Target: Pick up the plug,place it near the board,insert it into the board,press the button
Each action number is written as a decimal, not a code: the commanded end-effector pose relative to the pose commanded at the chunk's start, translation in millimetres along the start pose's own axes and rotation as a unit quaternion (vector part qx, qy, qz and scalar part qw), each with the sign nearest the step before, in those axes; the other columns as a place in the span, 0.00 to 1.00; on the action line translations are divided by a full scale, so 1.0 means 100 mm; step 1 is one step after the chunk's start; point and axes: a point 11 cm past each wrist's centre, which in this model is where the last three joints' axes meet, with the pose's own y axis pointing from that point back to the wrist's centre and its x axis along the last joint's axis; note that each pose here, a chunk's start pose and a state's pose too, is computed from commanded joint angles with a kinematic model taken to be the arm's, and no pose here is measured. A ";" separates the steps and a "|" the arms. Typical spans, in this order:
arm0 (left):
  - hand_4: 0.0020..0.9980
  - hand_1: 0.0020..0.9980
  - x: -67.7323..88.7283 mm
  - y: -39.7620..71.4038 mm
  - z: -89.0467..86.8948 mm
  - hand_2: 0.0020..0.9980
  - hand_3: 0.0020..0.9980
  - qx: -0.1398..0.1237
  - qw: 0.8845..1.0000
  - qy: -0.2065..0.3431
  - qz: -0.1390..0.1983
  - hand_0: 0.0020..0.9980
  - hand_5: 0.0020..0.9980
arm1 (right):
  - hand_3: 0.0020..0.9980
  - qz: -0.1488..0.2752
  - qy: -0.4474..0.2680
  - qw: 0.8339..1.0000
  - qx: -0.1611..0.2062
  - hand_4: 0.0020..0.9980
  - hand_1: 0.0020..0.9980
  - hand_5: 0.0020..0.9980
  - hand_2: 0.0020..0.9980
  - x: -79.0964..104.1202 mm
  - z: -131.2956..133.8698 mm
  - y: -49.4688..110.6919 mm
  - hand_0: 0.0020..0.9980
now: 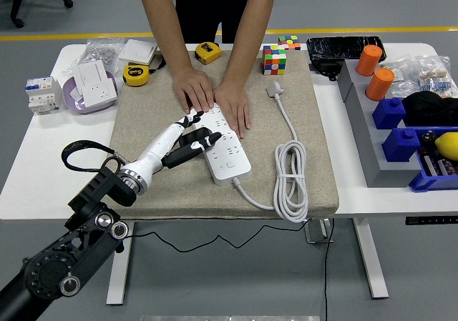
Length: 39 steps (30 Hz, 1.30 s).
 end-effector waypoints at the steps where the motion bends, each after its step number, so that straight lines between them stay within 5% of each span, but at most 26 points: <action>1: 1.00 1.00 0.00 0.00 -0.01 1.00 1.00 0.002 1.000 -0.008 -0.001 1.00 1.00 | 0.61 0.000 0.000 1.000 0.000 0.88 0.72 0.56 0.70 0.00 0.00 0.00 0.81; 17: 1.00 1.00 -0.09 0.03 0.09 1.00 1.00 -0.007 0.998 -0.052 -0.016 1.00 1.00 | 0.61 -0.001 0.002 1.000 -0.001 0.88 0.72 0.56 0.70 -0.01 0.01 0.00 0.81; 30: 1.00 1.00 -0.16 -0.06 0.08 0.99 1.00 0.007 0.995 -0.086 -0.044 1.00 1.00 | 0.61 0.000 0.001 1.000 0.001 0.88 0.72 0.56 0.70 0.00 -0.01 0.00 0.81; 39: 1.00 1.00 -0.18 -0.12 0.20 0.99 0.99 -0.007 0.993 -0.104 -0.051 1.00 1.00 | 0.61 0.001 0.000 1.000 0.000 0.88 0.72 0.56 0.69 0.01 -0.02 0.00 0.81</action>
